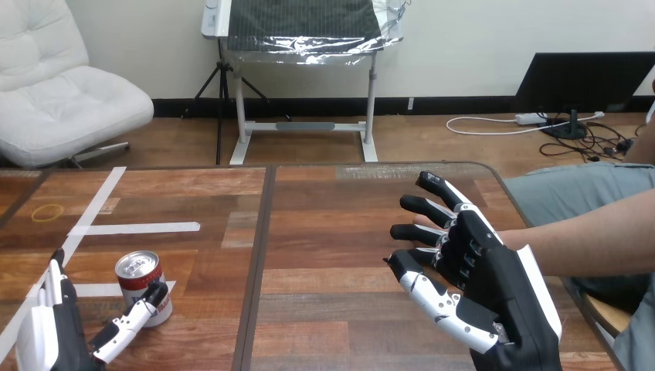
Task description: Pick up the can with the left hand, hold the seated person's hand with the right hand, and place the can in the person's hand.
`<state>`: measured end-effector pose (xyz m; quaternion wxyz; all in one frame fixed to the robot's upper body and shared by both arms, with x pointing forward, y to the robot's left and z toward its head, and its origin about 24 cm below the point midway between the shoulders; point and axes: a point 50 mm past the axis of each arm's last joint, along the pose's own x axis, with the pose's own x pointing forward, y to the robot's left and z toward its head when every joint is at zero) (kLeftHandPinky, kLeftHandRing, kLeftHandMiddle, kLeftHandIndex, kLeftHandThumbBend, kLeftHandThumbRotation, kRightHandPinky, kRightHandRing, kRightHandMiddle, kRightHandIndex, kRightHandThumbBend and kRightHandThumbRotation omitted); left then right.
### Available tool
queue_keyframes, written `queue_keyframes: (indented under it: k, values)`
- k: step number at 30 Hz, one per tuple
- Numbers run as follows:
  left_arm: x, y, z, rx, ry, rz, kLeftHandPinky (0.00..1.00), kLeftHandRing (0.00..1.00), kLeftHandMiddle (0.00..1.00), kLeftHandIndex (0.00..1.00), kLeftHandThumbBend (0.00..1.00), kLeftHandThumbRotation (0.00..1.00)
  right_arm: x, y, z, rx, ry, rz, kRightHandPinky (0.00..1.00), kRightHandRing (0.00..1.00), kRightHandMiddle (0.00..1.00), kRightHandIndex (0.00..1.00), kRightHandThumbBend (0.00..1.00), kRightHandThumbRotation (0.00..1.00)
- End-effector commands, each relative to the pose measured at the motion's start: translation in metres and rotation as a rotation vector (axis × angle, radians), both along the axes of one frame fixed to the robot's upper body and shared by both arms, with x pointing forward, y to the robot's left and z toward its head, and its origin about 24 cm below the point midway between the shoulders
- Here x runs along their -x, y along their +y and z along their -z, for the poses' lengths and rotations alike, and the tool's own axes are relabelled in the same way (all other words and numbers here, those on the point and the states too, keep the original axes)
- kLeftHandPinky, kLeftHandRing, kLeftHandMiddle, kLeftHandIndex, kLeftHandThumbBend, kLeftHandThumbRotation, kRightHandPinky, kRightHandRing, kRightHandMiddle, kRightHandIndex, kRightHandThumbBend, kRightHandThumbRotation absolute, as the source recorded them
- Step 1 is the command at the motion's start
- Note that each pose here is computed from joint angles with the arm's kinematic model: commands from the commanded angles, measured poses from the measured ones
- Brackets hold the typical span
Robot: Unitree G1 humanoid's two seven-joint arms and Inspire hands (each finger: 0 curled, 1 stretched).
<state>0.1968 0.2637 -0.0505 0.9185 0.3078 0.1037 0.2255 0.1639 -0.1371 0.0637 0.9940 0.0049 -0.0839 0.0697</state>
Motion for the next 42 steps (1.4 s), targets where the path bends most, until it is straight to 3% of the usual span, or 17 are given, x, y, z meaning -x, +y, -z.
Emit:
queue_keyframes:
  k: [1,19,42]
  values:
    - [-0.019,0.004,-0.003,0.024,0.012,0.023,0.93,1.00,1.00,1.00,1.00,0.62,-0.009,0.002,-0.019,-0.017,-0.102,0.001,0.61,0.72,0.82,0.88,0.48,0.00]
    - [-0.028,0.005,0.000,0.026,0.044,0.056,0.91,0.98,1.00,1.00,1.00,0.65,-0.009,0.002,-0.019,-0.017,-0.093,0.003,0.61,0.72,0.83,0.88,0.48,0.00]
    - [-0.031,0.001,0.002,0.025,0.047,0.078,0.90,0.98,1.00,1.00,1.00,0.66,-0.009,0.003,-0.019,-0.009,-0.099,-0.001,0.60,0.72,0.82,0.87,0.48,0.00]
